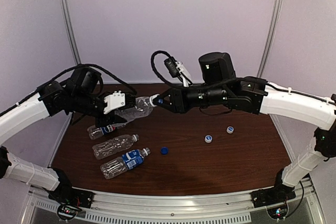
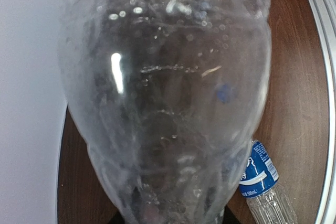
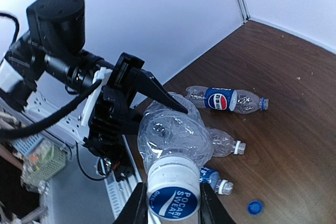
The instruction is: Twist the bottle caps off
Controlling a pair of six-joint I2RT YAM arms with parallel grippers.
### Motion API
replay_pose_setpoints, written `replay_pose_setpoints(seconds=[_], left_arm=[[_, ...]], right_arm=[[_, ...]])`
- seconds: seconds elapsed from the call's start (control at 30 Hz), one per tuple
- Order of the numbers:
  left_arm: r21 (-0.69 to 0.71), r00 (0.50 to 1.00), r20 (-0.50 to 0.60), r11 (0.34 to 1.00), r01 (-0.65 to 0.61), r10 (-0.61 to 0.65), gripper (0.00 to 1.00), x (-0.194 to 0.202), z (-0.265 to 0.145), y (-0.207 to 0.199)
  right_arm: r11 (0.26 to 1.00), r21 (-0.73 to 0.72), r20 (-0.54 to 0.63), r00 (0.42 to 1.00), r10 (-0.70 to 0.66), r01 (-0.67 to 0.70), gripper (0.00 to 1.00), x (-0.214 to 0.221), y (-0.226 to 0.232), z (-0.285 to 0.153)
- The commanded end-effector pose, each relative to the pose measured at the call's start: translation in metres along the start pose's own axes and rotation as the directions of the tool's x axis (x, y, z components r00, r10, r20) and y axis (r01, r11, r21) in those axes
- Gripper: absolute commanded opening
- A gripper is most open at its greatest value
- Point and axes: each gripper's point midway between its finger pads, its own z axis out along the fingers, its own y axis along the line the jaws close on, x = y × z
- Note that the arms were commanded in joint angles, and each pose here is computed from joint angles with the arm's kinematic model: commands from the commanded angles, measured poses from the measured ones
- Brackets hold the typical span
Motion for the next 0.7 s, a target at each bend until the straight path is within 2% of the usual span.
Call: replay_pose_setpoints(seconds=[0.0, 0.1, 0.17, 0.2, 0.27, 0.37, 0.43, 0.5, 0.67], left_arm=[[0.000, 0.998, 0.053, 1.000, -0.016, 0.016, 0.29, -0.011, -0.008, 0.002], [0.034, 0.998, 0.065, 0.999, -0.019, 0.017, 0.29, -0.012, -0.009, -0.005], [0.051, 0.997, 0.072, 0.998, -0.021, 0.017, 0.29, -0.014, -0.010, -0.009], [0.059, 0.997, 0.073, 0.998, -0.022, 0.018, 0.29, -0.014, -0.010, -0.010], [0.072, 0.997, 0.077, 0.997, -0.025, 0.019, 0.29, -0.014, -0.010, -0.012], [0.085, 0.997, 0.078, 0.996, -0.026, 0.019, 0.27, -0.013, -0.010, -0.015], [0.087, 0.997, 0.077, 0.996, -0.027, 0.021, 0.26, -0.013, -0.010, -0.016], [0.089, 0.997, 0.077, 0.996, -0.027, 0.020, 0.26, -0.012, -0.009, -0.017], [0.089, 0.997, 0.075, 0.996, -0.027, 0.021, 0.26, -0.012, -0.009, -0.017]], right_arm=[[0.907, -0.101, 0.004, 0.912, -0.410, 0.408, 0.00, 0.003, 0.032, -0.020], [0.753, -0.133, 0.016, 0.762, -0.648, 0.644, 0.00, 0.014, 0.041, -0.026], [0.639, -0.154, 0.032, 0.650, -0.759, 0.753, 0.00, 0.021, 0.046, -0.029], [0.588, -0.158, 0.037, 0.600, -0.799, 0.793, 0.00, 0.024, 0.046, -0.028], [0.450, -0.159, 0.046, 0.462, -0.886, 0.879, 0.00, 0.028, 0.045, -0.029], [0.303, -0.142, 0.028, 0.309, -0.951, 0.942, 0.00, 0.030, 0.039, -0.031], [0.239, -0.122, 0.013, 0.242, -0.970, 0.963, 0.00, 0.027, 0.035, -0.031], [0.199, -0.105, 0.000, 0.200, -0.980, 0.974, 0.00, 0.023, 0.032, -0.032], [0.142, -0.100, -0.019, 0.141, -0.990, 0.985, 0.00, 0.024, 0.028, -0.033]])
